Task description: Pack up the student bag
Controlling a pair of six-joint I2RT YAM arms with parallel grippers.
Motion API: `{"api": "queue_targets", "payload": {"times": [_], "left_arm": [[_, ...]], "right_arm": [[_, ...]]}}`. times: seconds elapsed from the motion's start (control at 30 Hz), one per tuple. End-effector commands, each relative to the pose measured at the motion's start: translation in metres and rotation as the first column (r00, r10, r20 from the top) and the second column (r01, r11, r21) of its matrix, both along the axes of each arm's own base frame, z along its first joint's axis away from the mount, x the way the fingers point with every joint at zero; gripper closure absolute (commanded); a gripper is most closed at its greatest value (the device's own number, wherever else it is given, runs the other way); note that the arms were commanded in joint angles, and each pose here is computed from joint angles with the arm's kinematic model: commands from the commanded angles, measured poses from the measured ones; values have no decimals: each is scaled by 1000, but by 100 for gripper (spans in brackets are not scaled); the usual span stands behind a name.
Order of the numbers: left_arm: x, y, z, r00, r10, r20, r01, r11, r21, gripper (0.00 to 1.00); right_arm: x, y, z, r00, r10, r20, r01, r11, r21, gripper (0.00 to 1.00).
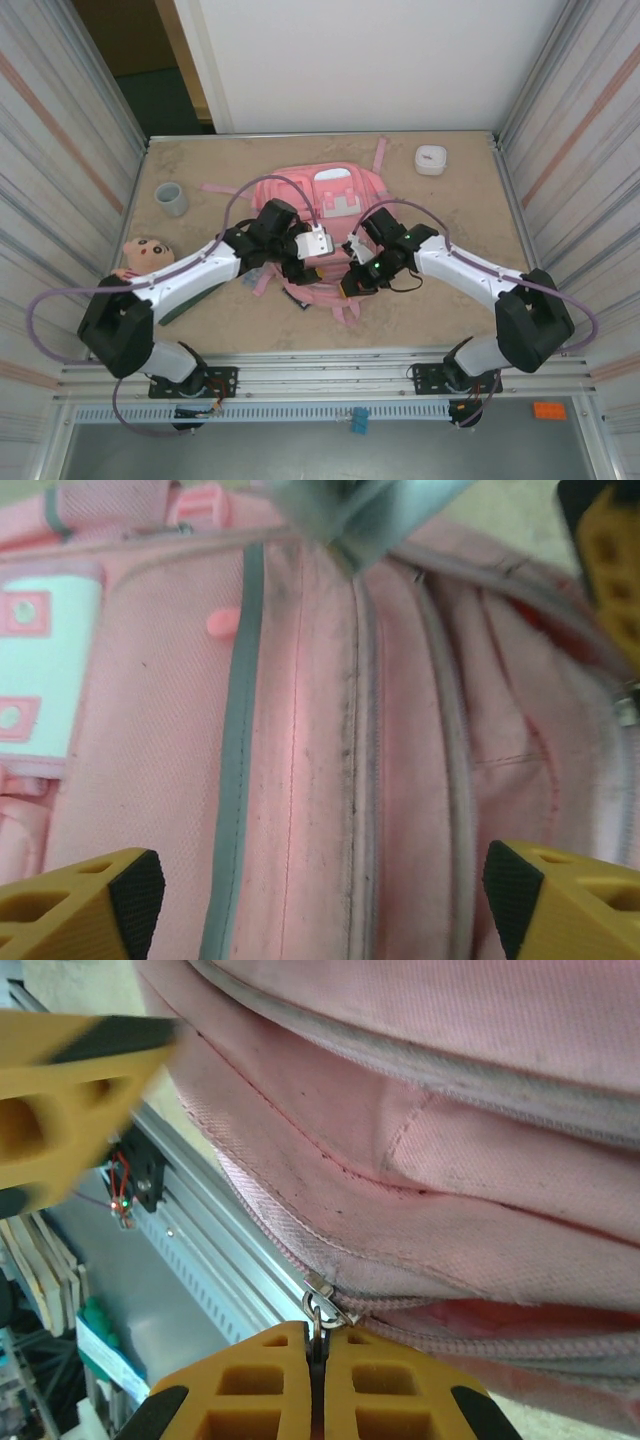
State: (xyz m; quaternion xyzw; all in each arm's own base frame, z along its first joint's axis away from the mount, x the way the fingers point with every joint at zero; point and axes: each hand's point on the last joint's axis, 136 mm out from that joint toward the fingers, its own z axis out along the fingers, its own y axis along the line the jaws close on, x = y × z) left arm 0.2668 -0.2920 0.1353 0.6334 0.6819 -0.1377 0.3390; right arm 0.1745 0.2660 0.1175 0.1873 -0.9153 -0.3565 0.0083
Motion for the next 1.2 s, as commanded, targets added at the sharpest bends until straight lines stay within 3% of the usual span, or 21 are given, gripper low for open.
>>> {"api": "queue_targets", "payload": {"times": [0.0,0.1,0.17,0.2,0.27,0.3,0.37,0.5,0.73,0.83,1.0,1.17], "left_arm": [[14,-10,-2,999,-31,28,30,999,16,12],[29,-19,-9,998,-15,58,14,1000,17,13],[40,-21,-19,997,1,72,-4,999,42,24],[45,-21,-23,997,10,81,-15,998,63,35],[54,-17,-24,992,39,117,-50,994,98,73],[58,-14,-18,988,63,140,-77,992,98,86],[60,-8,1,983,90,157,-99,994,45,99],[52,4,65,988,80,130,-63,990,-127,100],[47,24,154,980,79,185,-14,944,-331,100],[48,27,156,980,63,191,3,945,-326,100],[38,33,144,986,6,164,42,958,-285,100],[38,49,133,987,8,160,30,972,-232,100]], "right_arm": [[3,10,21,991,54,122,-63,996,67,100],[2,13,24,988,66,141,-78,993,85,100],[1,12,26,986,66,152,-81,993,91,100],[2,12,27,985,66,158,-81,992,93,100],[5,7,28,984,46,169,-62,994,90,100],[8,2,27,986,24,162,-38,996,84,100],[17,-11,24,990,-37,133,27,997,75,100],[28,-34,24,988,-98,118,92,994,57,100],[31,-38,38,988,-49,149,41,997,60,100],[29,-34,40,987,-21,161,10,998,63,100],[51,-57,52,975,-110,194,90,990,107,100],[56,-74,70,963,-77,260,54,994,96,100]]}}
